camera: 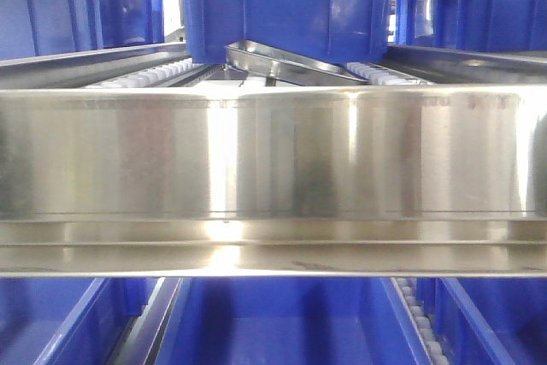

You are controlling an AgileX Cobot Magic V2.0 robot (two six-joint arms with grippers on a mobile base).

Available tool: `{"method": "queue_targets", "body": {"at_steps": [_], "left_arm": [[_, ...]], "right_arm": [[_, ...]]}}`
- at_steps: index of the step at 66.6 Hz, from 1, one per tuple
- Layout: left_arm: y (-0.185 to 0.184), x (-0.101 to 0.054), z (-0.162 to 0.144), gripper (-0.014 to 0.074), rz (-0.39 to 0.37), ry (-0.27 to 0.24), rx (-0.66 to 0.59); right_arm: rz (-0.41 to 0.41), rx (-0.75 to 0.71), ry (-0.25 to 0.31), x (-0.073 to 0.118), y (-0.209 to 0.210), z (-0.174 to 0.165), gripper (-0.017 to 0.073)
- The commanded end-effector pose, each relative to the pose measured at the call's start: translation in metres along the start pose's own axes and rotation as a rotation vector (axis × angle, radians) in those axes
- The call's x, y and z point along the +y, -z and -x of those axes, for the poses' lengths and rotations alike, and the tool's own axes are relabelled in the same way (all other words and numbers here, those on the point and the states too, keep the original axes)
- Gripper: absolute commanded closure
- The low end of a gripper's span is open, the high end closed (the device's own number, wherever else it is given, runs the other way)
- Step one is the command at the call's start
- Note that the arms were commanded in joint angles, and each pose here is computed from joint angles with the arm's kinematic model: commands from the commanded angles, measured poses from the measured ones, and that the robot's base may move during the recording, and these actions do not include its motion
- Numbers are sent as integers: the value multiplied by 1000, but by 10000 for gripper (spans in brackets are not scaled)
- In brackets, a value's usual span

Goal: Move two blue bins to right shelf middle
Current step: 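Pull the held teal bin off the shelf toward the robot, then turn the base away from the shelf while holding the teal bin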

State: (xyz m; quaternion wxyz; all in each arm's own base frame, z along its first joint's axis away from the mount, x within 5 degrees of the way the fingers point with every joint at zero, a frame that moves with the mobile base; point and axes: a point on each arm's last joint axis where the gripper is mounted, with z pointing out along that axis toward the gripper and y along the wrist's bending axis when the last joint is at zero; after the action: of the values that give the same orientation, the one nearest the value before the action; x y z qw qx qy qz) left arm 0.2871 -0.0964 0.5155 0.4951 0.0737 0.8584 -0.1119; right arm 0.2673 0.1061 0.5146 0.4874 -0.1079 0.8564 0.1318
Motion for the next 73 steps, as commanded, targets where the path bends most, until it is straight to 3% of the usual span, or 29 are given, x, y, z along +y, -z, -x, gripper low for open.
{"method": "queue_targets", "body": {"at_steps": [1,40,73], "left_arm": [[11,-6,7,705,-48,-1,-71],[11,-6,7,705,-48,-1,-71],[11,-6,7,705,-48,-1,-71]], "right_arm": [[16,-53,10,1,9,5,711],[16,-53,10,1,9,5,711],[16,-61,9,1,-18,8,711]]}}
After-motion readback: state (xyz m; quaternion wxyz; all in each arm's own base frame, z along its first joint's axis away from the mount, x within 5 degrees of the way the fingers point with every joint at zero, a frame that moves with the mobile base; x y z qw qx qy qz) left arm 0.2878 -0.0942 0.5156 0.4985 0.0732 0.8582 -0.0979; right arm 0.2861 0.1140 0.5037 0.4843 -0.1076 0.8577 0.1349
